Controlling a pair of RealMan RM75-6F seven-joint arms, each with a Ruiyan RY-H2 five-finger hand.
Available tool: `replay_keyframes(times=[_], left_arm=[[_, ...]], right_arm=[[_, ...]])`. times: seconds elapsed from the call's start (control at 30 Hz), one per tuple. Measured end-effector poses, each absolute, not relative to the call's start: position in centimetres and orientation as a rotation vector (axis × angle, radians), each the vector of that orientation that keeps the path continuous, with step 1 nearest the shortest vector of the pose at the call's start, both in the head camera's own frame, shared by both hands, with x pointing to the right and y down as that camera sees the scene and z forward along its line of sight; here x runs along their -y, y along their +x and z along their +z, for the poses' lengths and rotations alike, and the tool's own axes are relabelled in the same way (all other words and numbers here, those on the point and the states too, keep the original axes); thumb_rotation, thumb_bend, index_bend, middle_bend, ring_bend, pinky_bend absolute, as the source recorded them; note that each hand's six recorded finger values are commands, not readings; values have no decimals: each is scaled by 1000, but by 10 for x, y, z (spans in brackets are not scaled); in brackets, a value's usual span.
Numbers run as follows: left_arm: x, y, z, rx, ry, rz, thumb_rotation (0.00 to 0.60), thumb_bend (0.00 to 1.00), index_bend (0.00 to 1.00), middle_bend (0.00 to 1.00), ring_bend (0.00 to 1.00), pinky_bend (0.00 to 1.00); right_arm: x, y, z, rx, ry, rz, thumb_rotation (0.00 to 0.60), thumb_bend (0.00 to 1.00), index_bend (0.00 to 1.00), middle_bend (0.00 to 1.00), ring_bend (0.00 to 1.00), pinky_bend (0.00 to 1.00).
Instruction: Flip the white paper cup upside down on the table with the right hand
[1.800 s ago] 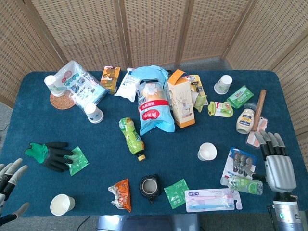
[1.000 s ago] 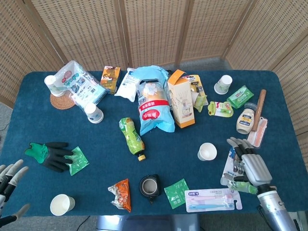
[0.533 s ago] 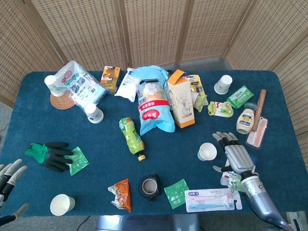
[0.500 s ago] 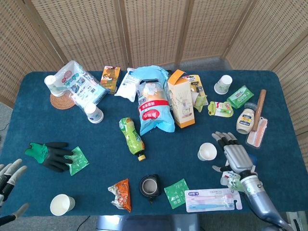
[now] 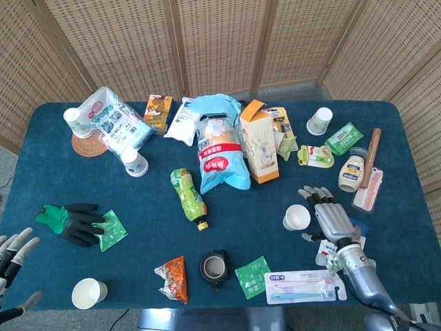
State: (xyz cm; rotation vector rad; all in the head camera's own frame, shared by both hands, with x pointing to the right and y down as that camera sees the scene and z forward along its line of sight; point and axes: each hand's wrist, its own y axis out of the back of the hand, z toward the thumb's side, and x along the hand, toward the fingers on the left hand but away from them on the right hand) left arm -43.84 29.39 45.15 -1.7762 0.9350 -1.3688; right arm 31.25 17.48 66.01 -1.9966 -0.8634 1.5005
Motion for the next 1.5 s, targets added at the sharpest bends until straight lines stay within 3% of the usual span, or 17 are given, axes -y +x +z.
replay_keyframes(times=[0.37,0.47,1.13,1.5], left_arm=[[-294,-437,453,-931,-1777,-1372,600,271,0,0,0,0],[-294,-438,453,-932,-1776,-1374,600,271,0,0,0,0],[-294,-438,452,-932,-1781,-1372,600,272,0,0,0,0],[-295,-438,452,-932,-1782,-1373,600,271,0,0,0,0]], right_arm=[[-175,308,668,875,-2025,1491,600,62,301,0,0,0],[-175,307,670,886,-2034,1484,600,116,326,0,0,0],[-176,299,660,859,-1945,1415,600,164,406,0,0,0],[-177,290,649,656,-1617,1391,600,158,405,0,0,0]])
